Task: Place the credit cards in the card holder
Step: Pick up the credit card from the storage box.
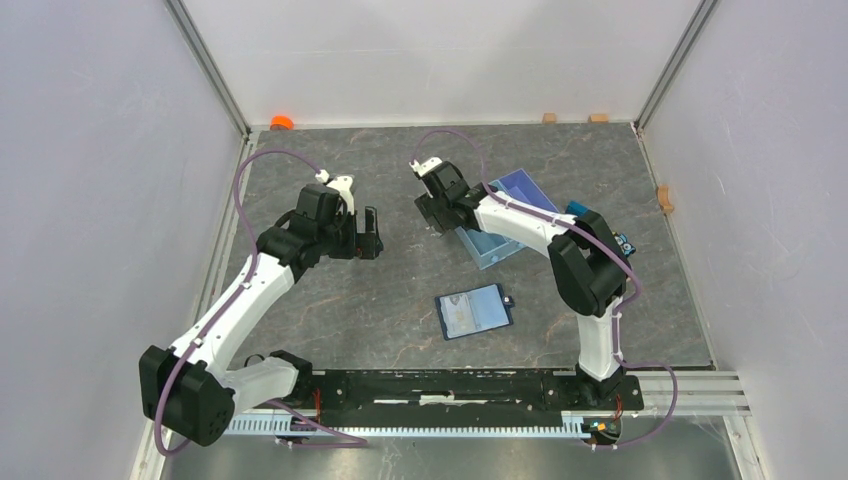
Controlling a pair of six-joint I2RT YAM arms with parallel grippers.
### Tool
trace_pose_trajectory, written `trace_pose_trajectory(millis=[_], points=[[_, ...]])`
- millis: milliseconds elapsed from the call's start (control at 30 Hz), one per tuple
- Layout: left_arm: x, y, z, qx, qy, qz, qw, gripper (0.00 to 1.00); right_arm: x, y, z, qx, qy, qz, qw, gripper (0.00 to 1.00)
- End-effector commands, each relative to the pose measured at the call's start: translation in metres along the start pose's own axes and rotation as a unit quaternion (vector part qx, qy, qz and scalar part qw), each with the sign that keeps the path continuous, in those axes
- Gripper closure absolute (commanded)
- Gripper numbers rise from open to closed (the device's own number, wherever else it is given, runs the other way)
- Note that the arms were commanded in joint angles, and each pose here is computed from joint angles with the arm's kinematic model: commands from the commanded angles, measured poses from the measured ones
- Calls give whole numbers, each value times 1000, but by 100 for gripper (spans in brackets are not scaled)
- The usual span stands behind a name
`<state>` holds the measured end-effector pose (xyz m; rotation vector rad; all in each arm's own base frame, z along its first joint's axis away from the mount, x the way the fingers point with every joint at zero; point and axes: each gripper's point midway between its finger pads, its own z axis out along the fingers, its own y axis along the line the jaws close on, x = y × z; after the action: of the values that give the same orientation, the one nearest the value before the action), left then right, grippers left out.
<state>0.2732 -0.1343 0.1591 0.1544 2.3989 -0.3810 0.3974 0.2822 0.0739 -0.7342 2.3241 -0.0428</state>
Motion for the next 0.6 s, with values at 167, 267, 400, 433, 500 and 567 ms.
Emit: trace_pose_trajectory(millis=[167, 267, 400, 433, 500, 567], points=[[-10, -1, -6, 7, -26, 19, 999, 0, -25, -3, -29, 13, -42, 20, 999, 35], [-10, -1, -6, 7, -26, 19, 999, 0, -28, -3, -32, 11, -48, 22, 999, 43], [-9, -1, -6, 7, -26, 19, 999, 0, -28, -3, -32, 11, -47, 23, 999, 57], [-10, -1, -6, 7, -25, 19, 999, 0, -28, -4, -32, 12, -47, 23, 999, 61], [-9, -1, -6, 7, -25, 19, 999, 0, -27, -4, -32, 14, -47, 24, 999, 66], [-9, -1, -5, 7, -25, 19, 999, 0, -29, -6, -35, 17, -50, 26, 998, 70]])
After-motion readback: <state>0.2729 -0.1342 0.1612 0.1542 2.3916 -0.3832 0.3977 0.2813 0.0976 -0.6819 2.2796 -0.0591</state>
